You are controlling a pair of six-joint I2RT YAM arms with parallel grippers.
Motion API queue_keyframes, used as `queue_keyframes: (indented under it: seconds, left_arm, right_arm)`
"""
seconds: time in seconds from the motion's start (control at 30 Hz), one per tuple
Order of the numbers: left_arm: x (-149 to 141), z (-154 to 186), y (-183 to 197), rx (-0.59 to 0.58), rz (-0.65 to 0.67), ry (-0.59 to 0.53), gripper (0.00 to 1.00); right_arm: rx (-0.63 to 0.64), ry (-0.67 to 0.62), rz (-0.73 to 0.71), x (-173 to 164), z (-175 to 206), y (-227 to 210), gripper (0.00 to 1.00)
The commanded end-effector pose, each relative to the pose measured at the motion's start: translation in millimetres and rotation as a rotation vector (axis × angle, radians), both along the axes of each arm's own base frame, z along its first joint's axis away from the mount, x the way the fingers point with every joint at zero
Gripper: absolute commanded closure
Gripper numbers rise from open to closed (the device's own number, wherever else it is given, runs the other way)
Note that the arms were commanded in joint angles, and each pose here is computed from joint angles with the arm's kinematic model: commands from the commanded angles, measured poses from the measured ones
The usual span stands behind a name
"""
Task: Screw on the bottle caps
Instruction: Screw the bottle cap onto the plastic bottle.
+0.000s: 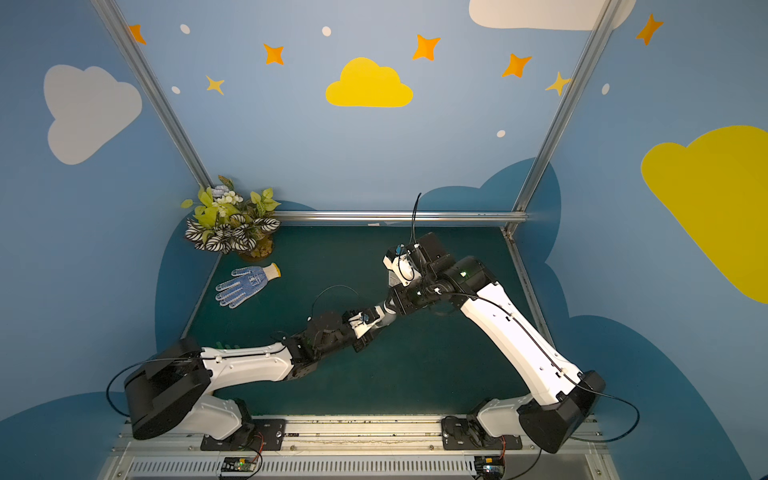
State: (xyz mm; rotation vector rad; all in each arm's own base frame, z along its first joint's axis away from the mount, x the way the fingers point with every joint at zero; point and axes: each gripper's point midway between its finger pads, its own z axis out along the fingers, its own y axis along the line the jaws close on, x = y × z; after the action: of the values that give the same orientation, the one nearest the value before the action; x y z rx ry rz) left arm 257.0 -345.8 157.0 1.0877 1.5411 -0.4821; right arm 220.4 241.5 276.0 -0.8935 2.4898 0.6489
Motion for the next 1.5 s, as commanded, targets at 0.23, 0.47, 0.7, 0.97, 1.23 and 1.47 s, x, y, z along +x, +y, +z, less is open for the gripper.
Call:
queue_keyframes:
  seconds: [0.23,0.47,0.7,0.97,1.23,1.47]
  left_arm:
    - [-20.1,29.7,-8.1,-0.155,-0.208,0.029,0.7]
    - [-3.5,13.2,-4.8,-0.073,-0.104,0.016,0.71]
    - [16.1,5.6,-5.8,0.068,0.071,-0.09,0.73]
    - [14.1,4.0,-14.5,0.087,0.077,-0.111,0.73]
    - [14.4,3.9,-15.1,0.089,0.083,-0.117,0.73]
    - [14.8,3.6,-14.5,0.092,0.085,-0.12,0.73]
  right_arm:
    - [-0.056,-0.1,0.214,-21.4,12.3,-15.6,0.51]
    - [-0.067,-0.173,0.008,1.2,39.6,-26.6,0.34]
    - [-0.122,-0.122,-0.281,11.8,34.0,-40.2,0.31]
    - [-0.061,-0.052,-0.3,14.1,8.5,-18.0,0.2]
    - [-0.08,0.007,-0.296,8.4,-12.6,-15.5,0.3]
    - [-0.081,0.025,-0.298,7.4,-16.8,-14.3,0.47]
